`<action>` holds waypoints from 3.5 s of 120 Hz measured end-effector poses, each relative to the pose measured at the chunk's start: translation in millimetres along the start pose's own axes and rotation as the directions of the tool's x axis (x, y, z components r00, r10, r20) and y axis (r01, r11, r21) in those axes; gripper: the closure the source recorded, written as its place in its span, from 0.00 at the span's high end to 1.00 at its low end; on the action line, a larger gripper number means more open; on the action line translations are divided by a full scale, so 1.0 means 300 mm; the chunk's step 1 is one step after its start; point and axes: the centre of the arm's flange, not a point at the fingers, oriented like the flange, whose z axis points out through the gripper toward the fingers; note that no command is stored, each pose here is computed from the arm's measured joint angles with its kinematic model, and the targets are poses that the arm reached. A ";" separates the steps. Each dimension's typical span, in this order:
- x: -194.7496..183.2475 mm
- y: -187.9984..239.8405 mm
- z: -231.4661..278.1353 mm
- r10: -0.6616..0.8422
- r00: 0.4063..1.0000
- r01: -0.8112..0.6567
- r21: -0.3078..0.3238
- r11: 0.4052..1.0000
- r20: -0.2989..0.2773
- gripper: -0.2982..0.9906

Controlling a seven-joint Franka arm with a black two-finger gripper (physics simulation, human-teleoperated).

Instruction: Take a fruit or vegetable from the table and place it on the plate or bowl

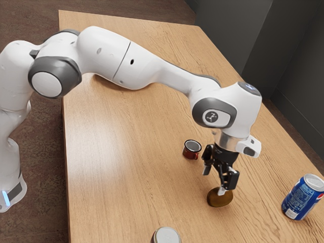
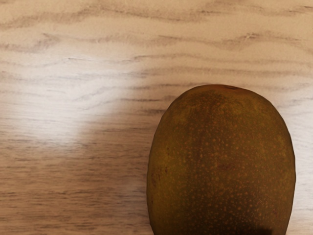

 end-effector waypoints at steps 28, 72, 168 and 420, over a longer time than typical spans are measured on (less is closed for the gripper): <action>-0.030 0.062 0.010 -0.014 1.000 0.014 -0.009 1.000 -0.006 0.77; -0.013 0.060 0.083 -0.060 0.998 0.059 0.006 0.998 0.008 0.76; 0.029 0.029 0.139 -0.119 0.993 0.119 -0.001 0.993 0.005 0.47; -0.417 -2.386 -0.566 -0.906 0.422 0.906 0.042 0.421 -0.039 0.44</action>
